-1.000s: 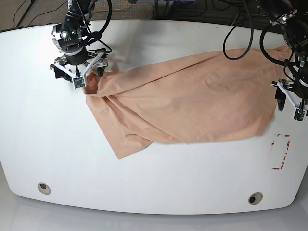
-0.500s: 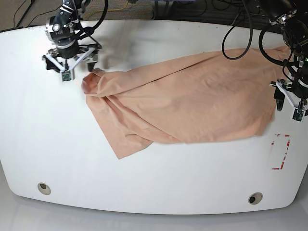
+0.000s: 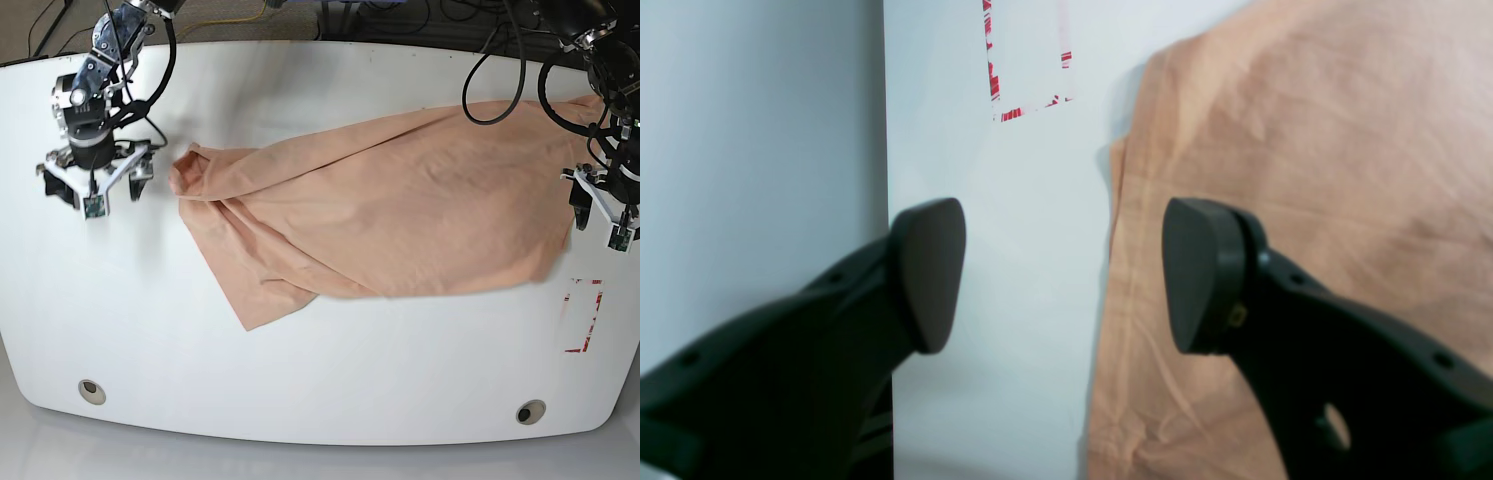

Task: Layout the t-shirt on the table in an organized manner, then fold the t-shirt properly
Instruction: 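Regrasp the shirt edges with both grippers at the shirt's ends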

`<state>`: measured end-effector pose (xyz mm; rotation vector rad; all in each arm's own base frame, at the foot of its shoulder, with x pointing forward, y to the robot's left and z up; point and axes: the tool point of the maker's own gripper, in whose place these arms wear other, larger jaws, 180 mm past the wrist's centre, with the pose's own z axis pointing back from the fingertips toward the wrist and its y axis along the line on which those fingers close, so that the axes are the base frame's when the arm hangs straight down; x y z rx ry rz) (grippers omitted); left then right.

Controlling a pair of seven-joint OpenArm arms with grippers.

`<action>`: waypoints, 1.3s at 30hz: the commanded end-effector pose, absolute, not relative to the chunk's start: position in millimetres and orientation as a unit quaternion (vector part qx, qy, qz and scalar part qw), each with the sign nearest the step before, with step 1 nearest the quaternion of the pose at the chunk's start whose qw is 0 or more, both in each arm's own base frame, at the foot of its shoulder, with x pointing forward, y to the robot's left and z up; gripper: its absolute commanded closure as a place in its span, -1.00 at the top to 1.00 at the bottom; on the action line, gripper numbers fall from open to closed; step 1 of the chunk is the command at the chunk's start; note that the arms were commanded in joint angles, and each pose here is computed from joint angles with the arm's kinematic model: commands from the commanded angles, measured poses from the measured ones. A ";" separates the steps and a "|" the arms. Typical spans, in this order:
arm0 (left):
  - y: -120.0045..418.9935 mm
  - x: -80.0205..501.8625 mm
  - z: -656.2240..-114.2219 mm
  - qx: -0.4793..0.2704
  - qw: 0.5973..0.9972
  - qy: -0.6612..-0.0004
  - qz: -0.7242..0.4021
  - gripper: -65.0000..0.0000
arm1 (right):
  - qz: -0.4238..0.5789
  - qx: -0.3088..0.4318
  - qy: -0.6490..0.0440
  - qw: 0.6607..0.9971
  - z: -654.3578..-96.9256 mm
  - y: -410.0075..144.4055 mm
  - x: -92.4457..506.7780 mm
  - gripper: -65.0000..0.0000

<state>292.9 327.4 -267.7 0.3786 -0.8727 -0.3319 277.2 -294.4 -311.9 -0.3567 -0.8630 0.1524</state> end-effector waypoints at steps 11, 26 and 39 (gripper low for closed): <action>328.1 299.6 -252.9 0.189 0.863 -0.439 -0.162 0.35 | 0.041 -0.113 -0.439 0.890 -323.6 -292.2 339.1 0.63; 329.5 307.4 -247.6 0.189 0.859 -0.449 -0.157 0.35 | 0.069 -0.013 -0.422 0.904 -359.8 -205.3 342.7 0.63; 339.1 318.6 -246.6 0.184 0.861 -0.452 -0.143 0.35 | 0.064 0.033 -0.386 0.920 -395.5 -181.7 331.7 0.63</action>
